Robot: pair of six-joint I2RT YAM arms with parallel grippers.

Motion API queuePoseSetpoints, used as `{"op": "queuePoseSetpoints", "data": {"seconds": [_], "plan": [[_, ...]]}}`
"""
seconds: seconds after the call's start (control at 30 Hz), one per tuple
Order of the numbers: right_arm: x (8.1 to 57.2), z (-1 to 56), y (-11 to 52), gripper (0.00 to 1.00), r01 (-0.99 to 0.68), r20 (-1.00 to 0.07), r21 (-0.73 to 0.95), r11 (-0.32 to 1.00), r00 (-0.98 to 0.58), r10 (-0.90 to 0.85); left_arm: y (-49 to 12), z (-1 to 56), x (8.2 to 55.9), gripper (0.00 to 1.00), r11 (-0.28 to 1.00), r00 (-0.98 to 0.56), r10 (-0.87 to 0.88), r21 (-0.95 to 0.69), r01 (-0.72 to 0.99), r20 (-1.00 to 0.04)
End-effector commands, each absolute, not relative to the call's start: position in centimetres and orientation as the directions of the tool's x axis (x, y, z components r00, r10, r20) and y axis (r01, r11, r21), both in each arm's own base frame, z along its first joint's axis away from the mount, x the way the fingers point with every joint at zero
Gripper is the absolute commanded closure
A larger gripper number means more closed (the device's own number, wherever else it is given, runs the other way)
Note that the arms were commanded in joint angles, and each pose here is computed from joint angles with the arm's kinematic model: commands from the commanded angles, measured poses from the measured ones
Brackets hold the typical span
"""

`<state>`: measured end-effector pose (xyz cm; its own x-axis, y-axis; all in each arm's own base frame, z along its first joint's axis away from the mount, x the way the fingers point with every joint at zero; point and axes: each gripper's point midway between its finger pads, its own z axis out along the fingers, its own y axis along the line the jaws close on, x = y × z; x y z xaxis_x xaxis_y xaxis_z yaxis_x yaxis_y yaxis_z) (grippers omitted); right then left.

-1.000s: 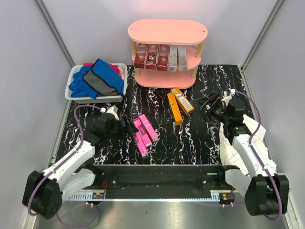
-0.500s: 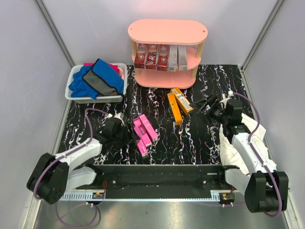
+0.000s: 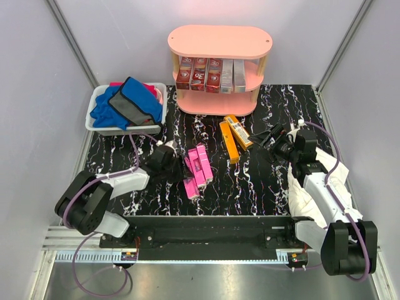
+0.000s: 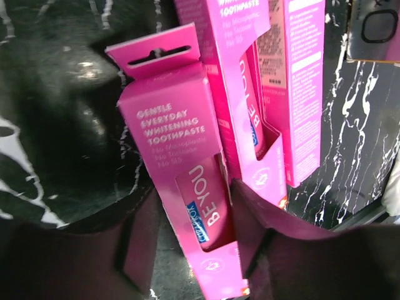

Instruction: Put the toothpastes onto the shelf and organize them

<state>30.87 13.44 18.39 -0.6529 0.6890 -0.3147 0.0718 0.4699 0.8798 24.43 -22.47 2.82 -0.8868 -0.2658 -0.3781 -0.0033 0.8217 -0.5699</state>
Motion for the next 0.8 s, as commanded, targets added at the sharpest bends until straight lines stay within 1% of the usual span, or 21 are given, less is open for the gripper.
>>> {"op": "queuePoseSetpoints", "data": {"seconds": [0.0,0.07,0.13,0.17,0.3,0.37,0.4,0.43,0.53,0.6,0.63,0.7,0.73,0.77], "plan": [[31.1,20.1,14.1,0.00,-0.018,-0.366,0.879,0.477,-0.667,0.649,-22.5,2.7,24.5,0.55,0.834,-0.882,-0.248,-0.551,0.016,-0.401],[31.0,20.1,14.2,0.00,-0.025,-0.366,0.879,0.476,-0.675,0.640,-22.5,4.0,24.8,0.60,0.828,-0.866,-0.258,-0.560,0.029,-0.427],[30.9,20.4,14.3,0.00,-0.039,-0.371,0.879,0.474,-0.680,0.632,-22.4,5.1,25.2,0.62,0.826,-0.850,-0.264,-0.561,0.044,-0.455],[30.8,20.5,14.5,0.00,-0.044,-0.373,0.879,0.474,-0.683,0.628,-22.6,6.5,25.7,0.63,0.815,-0.830,-0.279,-0.577,0.062,-0.483],[30.3,21.2,15.5,0.00,-0.077,-0.401,0.867,0.492,-0.693,0.599,-22.2,9.9,26.2,0.63,0.800,-0.780,-0.320,-0.595,0.081,-0.537],[30.6,22.4,16.1,0.00,-0.122,-0.455,0.846,0.520,-0.673,0.583,-21.9,11.9,26.5,0.63,0.787,-0.751,-0.346,-0.609,0.093,-0.562],[30.0,21.9,17.0,0.00,-0.104,-0.450,0.835,0.541,-0.694,0.562,-21.7,12.8,26.8,0.63,0.782,-0.734,-0.362,-0.616,0.097,-0.574],[30.0,22.5,17.5,0.00,-0.123,-0.470,0.826,0.550,-0.690,0.551,-21.6,13.9,26.8,0.63,0.773,-0.720,-0.374,-0.625,0.106,-0.585],[29.4,23.4,19.8,0.00,-0.177,-0.517,0.800,0.573,-0.688,0.509,-21.0,16.3,27.1,0.64,0.742,-0.683,-0.424,-0.661,0.115,-0.595],[29.3,23.8,20.9,0.00,-0.207,-0.556,0.775,0.597,-0.672,0.489,-20.8,17.4,27.0,0.65,0.712,-0.673,-0.456,-0.692,0.117,-0.582],[28.5,24.3,22.8,0.00,-0.252,-0.577,0.763,0.595,-0.681,0.452,-20.3,18.3,27.3,0.65,0.694,-0.654,-0.483,-0.710,0.119,-0.582],[28.4,24.6,23.9,0.00,-0.285,-0.630,0.721,0.632,-0.650,0.426,-20.3,19.2,27.1,0.66,0.648,-0.660,-0.511,-0.751,0.125,-0.551],[27.2,25.3,26.0,0.00,-0.336,-0.650,0.707,0.622,-0.655,0.385,-20.0,20.0,27.3,0.66,0.624,-0.646,-0.535,-0.770,0.133,-0.545],[26.8,25.6,26.8,0.00,-0.367,-0.679,0.682,0.632,-0.640,0.360,-20.0,20.5,27.3,0.66,0.595,-0.648,-0.554,-0.793,0.130,-0.522]]}}
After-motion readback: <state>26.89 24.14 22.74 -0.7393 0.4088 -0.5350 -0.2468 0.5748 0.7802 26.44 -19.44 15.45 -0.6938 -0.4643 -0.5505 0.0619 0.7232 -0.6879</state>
